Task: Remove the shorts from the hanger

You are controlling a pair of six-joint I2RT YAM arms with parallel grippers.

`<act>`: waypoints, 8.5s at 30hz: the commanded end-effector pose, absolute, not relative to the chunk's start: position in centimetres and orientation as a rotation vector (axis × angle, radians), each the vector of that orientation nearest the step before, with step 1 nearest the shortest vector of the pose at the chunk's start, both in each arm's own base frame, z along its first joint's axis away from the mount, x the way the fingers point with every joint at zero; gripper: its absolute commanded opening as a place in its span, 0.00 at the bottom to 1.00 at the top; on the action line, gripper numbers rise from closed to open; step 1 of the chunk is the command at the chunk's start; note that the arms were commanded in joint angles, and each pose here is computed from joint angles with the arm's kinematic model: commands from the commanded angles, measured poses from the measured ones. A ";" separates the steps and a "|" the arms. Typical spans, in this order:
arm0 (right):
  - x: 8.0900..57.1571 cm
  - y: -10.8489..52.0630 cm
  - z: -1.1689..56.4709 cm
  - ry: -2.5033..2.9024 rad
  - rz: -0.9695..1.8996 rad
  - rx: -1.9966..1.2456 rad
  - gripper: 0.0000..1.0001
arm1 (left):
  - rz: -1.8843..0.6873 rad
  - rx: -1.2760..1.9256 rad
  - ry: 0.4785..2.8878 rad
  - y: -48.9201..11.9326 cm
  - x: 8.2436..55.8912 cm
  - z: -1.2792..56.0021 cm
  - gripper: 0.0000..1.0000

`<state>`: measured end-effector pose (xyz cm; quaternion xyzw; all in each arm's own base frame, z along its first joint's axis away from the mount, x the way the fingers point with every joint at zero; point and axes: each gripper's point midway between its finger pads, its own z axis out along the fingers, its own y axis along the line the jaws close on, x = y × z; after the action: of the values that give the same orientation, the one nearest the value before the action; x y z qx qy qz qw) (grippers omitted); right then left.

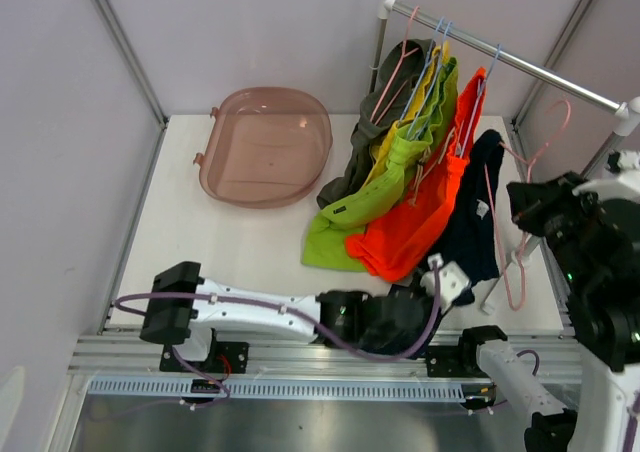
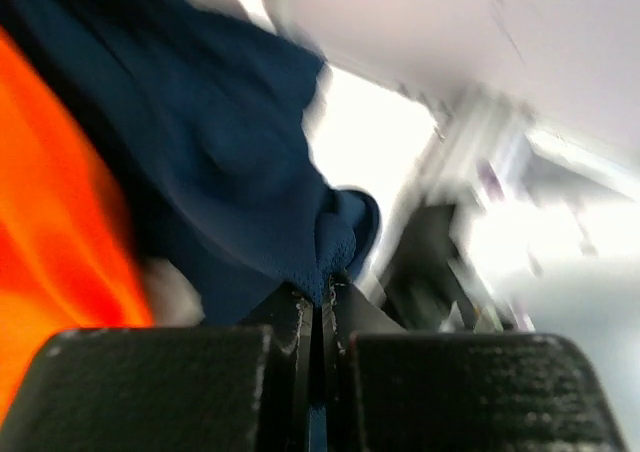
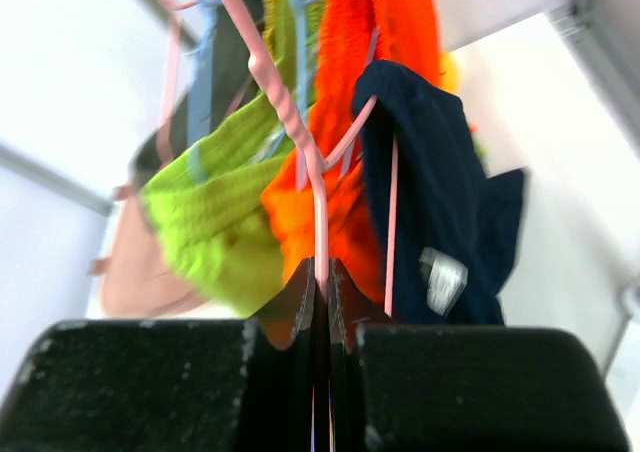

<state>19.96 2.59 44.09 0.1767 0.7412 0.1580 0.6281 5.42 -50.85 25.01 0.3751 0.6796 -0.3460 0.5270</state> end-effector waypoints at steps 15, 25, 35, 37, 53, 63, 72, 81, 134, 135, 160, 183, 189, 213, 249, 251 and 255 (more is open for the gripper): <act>11.5 1.8 45.0 1.768 0.375 0.460 0.00 | -0.946 0.712 1.596 -48.6 12.8 36.5 0.00; 21.1 -1.3 48.8 1.637 0.146 0.502 0.00 | -0.994 0.692 1.701 -38.1 3.5 32.8 0.00; 28.9 -3.7 50.1 1.542 0.014 0.570 0.00 | -0.835 0.587 1.776 -29.6 6.6 30.3 0.00; 30.2 -4.7 48.8 1.565 -0.025 0.597 0.00 | -0.836 0.547 1.765 -28.4 7.2 31.0 0.00; 29.6 -6.8 40.6 1.670 0.027 0.653 0.00 | -0.668 0.377 1.644 -21.5 12.7 39.4 0.00; 27.1 -6.1 39.8 1.677 0.035 0.648 0.99 | -0.501 0.312 1.572 -19.3 16.5 44.7 0.00; 23.1 -4.7 36.5 1.684 0.096 0.686 0.99 | -0.317 0.261 1.418 -17.2 25.5 56.5 0.00; 20.8 -2.1 33.4 1.721 0.211 0.654 0.99 | -0.242 0.020 1.159 -11.7 37.2 66.7 0.00; 35.4 5.0 45.3 1.657 0.415 0.370 0.95 | -0.404 0.034 1.827 -9.4 22.3 28.3 0.99; 35.9 5.0 45.0 1.664 0.400 0.375 0.93 | -0.408 0.036 1.819 -9.2 21.9 28.3 0.99; 38.5 3.3 41.4 1.710 0.084 0.386 0.00 | -0.537 0.099 1.768 -11.7 22.3 28.7 0.99; 30.1 6.2 51.4 1.518 0.444 0.361 0.00 | -1.191 0.786 1.393 -43.6 17.5 39.8 0.99; 29.6 6.5 50.9 1.532 0.465 0.355 0.00 | -1.246 0.876 1.353 -47.7 15.3 39.0 0.99; 28.1 5.6 50.8 1.531 0.431 0.370 0.00 | -1.188 0.811 1.507 -48.7 14.4 35.5 0.00; 16.2 2.6 50.8 1.660 0.442 0.453 0.00 | -0.920 0.570 1.814 -45.8 21.6 28.6 0.00; 17.5 2.2 51.4 1.639 0.403 0.460 0.00 | -0.954 0.597 1.815 -45.2 18.9 27.5 0.00; 20.5 1.5 52.5 1.597 0.319 0.473 0.00 | -0.964 0.656 1.821 -43.5 13.5 26.2 0.00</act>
<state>16.72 2.29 52.02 0.1995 0.7072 0.1916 0.6507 18.00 -44.20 23.11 0.2696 0.7711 -0.3407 0.4655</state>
